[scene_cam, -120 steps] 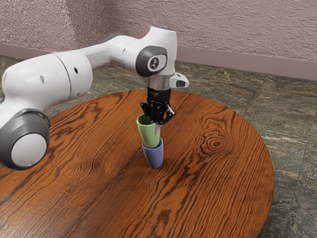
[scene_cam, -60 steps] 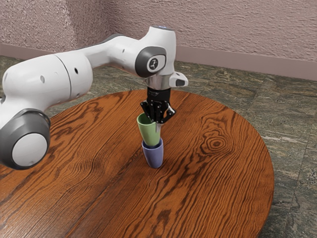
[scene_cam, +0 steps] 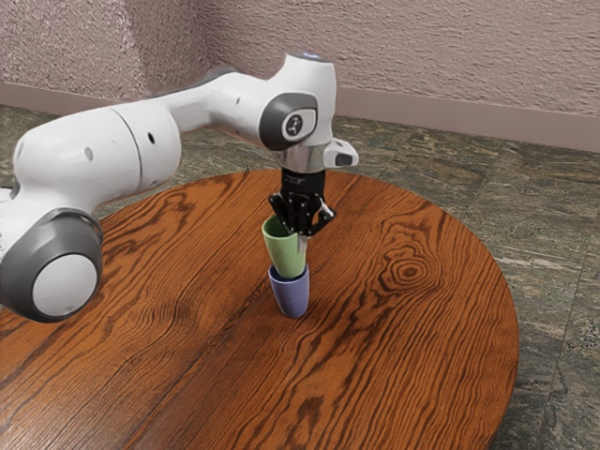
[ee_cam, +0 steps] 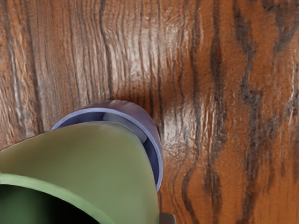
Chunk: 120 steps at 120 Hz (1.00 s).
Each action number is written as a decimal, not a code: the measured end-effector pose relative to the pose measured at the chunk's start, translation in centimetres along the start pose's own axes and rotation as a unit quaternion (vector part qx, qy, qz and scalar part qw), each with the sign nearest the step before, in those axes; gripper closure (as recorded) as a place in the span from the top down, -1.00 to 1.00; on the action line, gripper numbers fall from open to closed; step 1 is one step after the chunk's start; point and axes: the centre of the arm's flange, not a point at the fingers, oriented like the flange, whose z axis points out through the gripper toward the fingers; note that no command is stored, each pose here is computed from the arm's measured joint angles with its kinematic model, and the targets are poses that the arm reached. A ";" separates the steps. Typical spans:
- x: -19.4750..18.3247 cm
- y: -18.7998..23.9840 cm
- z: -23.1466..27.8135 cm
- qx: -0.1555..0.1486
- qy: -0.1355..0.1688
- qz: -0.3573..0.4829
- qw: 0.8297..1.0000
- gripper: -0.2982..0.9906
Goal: Place the left cup onto the right cup
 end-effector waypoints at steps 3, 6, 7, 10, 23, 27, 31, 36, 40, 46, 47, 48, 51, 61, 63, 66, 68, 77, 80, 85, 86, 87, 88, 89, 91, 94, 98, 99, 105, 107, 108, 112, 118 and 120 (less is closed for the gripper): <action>0.0 0.0 0.0 0.000 0.000 0.000 1.000 -0.68; 0.1 0.0 0.1 0.000 0.000 0.000 1.000 -0.68; 0.1 0.0 0.1 0.000 0.001 0.000 1.000 -0.68; 0.1 0.0 0.1 0.000 0.001 0.000 1.000 -0.68; 0.2 0.0 0.3 0.000 0.001 -0.001 1.000 -0.68; 0.2 0.0 0.4 0.000 0.000 -0.001 1.000 -0.68; 0.2 0.1 0.4 0.000 0.000 -0.001 1.000 -0.68; 0.2 0.0 0.4 0.000 0.001 -0.002 1.000 -0.68; 0.2 0.1 0.4 0.000 0.001 -0.002 1.000 -0.68; 0.3 0.0 0.5 0.001 0.000 -0.002 1.000 -0.68; 0.3 0.0 0.5 0.001 0.000 -0.002 1.000 -0.68; 0.3 0.0 0.6 0.001 0.000 -0.002 1.000 -0.68; 0.3 0.0 0.6 0.002 0.000 -0.002 1.000 -0.68; 0.3 0.0 0.7 0.003 0.000 -0.003 1.000 -0.68; 0.3 0.0 0.7 0.003 0.000 -0.003 1.000 -0.68; 0.3 0.0 0.7 0.003 -0.001 -0.003 1.000 -0.68; 0.3 0.0 0.8 0.003 -0.001 -0.003 1.000 -0.68; 0.4 0.0 1.1 0.004 -0.003 -0.005 1.000 -0.68; 0.4 -0.1 1.2 0.004 -0.004 -0.005 1.000 -0.68; 0.5 -0.2 1.2 0.004 -0.004 -0.006 1.000 -0.68; 0.5 -0.2 1.3 0.004 -0.004 -0.007 1.000 -0.68; 0.5 -0.2 1.3 0.004 -0.004 -0.007 1.000 -0.68; 0.5 -0.2 1.3 0.004 -0.004 -0.007 1.000 -0.68; 0.5 -0.2 1.3 0.004 -0.005 -0.007 1.000 -0.68; 0.5 -0.2 1.4 0.004 -0.005 -0.007 1.000 -0.68; 0.6 -0.2 1.5 0.004 -0.006 -0.007 1.000 -0.68; 0.6 -0.2 1.6 0.004 -0.007 -0.008 1.000 -0.68; 0.6 -0.2 1.6 0.005 -0.007 -0.008 1.000 -0.68; 0.6 -0.2 1.8 0.005 -0.008 -0.008 1.000 -0.68; 0.6 -0.2 1.9 0.005 -0.009 -0.008 1.000 -0.68; 0.6 -0.2 1.9 0.005 -0.009 -0.008 1.000 -0.68; 0.6 -0.2 2.0 0.005 -0.009 -0.009 1.000 -0.68; 0.7 -0.2 2.1 0.005 -0.010 -0.009 1.000 -0.68; 0.7 -0.2 2.1 0.005 -0.010 -0.009 1.000 -0.68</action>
